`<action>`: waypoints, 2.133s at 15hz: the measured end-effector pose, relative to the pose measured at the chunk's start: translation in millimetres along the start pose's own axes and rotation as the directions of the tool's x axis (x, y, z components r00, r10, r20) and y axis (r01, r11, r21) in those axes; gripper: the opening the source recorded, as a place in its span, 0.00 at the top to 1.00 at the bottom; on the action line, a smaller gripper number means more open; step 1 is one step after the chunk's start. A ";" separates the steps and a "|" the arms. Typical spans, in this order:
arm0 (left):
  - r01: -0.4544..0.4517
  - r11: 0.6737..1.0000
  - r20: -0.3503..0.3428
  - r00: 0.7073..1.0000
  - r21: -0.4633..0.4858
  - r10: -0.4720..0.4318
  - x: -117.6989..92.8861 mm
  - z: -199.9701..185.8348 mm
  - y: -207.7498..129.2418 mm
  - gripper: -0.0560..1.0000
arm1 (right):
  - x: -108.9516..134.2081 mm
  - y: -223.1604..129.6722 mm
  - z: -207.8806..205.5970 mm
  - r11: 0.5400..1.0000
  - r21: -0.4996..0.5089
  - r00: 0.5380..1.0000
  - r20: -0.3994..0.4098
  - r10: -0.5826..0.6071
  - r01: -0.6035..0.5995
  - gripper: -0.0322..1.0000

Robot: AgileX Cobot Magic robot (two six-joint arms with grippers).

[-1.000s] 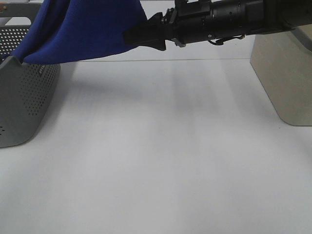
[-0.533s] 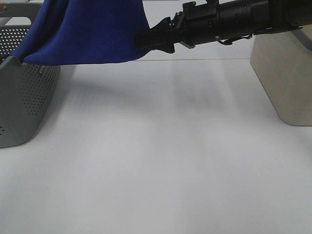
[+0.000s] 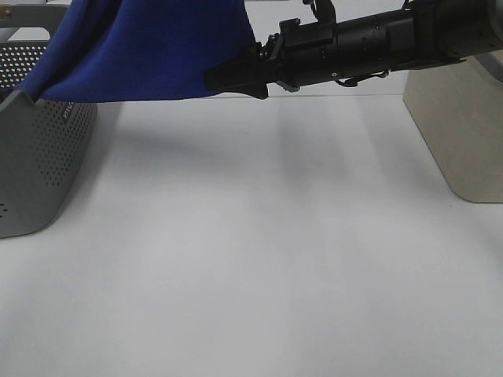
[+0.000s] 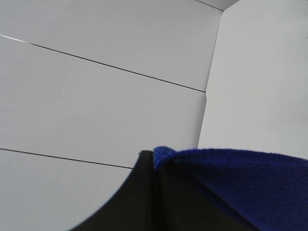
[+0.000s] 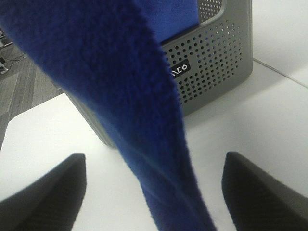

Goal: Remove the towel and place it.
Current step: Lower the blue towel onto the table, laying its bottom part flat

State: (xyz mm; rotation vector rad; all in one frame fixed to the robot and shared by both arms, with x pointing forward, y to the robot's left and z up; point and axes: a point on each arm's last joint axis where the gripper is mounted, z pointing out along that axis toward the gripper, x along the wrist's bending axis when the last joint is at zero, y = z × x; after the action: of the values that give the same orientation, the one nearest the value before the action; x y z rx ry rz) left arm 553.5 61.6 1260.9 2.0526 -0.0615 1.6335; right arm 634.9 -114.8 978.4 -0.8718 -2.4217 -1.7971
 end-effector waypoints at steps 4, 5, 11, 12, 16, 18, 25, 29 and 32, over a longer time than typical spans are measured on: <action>0.010 1.000 0.010 1.000 -0.005 -0.010 -3.1 3.2 0.5 0.95 | 1.7 0.4 -0.3 1.000 -0.004 1.000 -0.022 0.004 -0.004 0.81; 0.010 1.000 0.012 1.000 -0.004 -0.010 -3.9 4.0 0.4 0.95 | 2.1 -0.1 -0.3 1.000 0.000 1.000 -0.026 0.006 -0.006 0.94; 0.058 0.998 0.041 0.998 -0.014 -0.058 -6.4 4.0 1.5 0.95 | 5.0 -6.5 -1.7 0.989 0.089 0.992 -0.040 0.121 -0.117 0.95; 0.078 0.997 0.053 0.996 -0.019 -0.077 -7.7 4.3 2.0 0.95 | 6.9 -8.8 -5.2 0.978 0.162 0.991 -0.016 0.135 -0.131 0.95; 0.100 0.995 0.071 0.993 -0.020 -0.099 -11.6 7.4 2.4 0.95 | 18.6 30.6 -35.9 0.910 0.364 0.976 0.164 0.146 -0.198 0.95; 0.101 0.995 0.067 0.993 -0.025 -0.099 -11.2 7.4 2.8 0.95 | 24.6 65.0 -60.8 0.863 0.433 0.939 0.320 0.124 -0.261 0.95; 0.239 0.947 -0.079 0.962 -0.215 -0.261 11.8 8.7 5.0 0.95 | 38.2 179.9 -145.7 0.919 0.363 0.648 0.739 -0.183 -0.154 0.95; 0.454 0.855 -0.109 0.864 -0.251 -0.491 30.7 13.1 -23.4 0.95 | 42.6 208.0 -168.5 0.965 0.253 0.500 0.846 -0.187 -0.069 0.95; 0.617 0.740 -0.101 0.746 -0.268 -0.658 41.1 15.0 -44.1 0.95 | 43.6 226.4 -168.4 0.991 0.115 0.483 0.865 -0.133 0.067 0.95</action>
State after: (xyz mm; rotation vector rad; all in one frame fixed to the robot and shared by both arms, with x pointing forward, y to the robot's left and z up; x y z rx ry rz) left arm 593.3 104.9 1280.8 1.4913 0.4715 1.2891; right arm 642.2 -202.0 1250.2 -2.1182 -3.0649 -1.4346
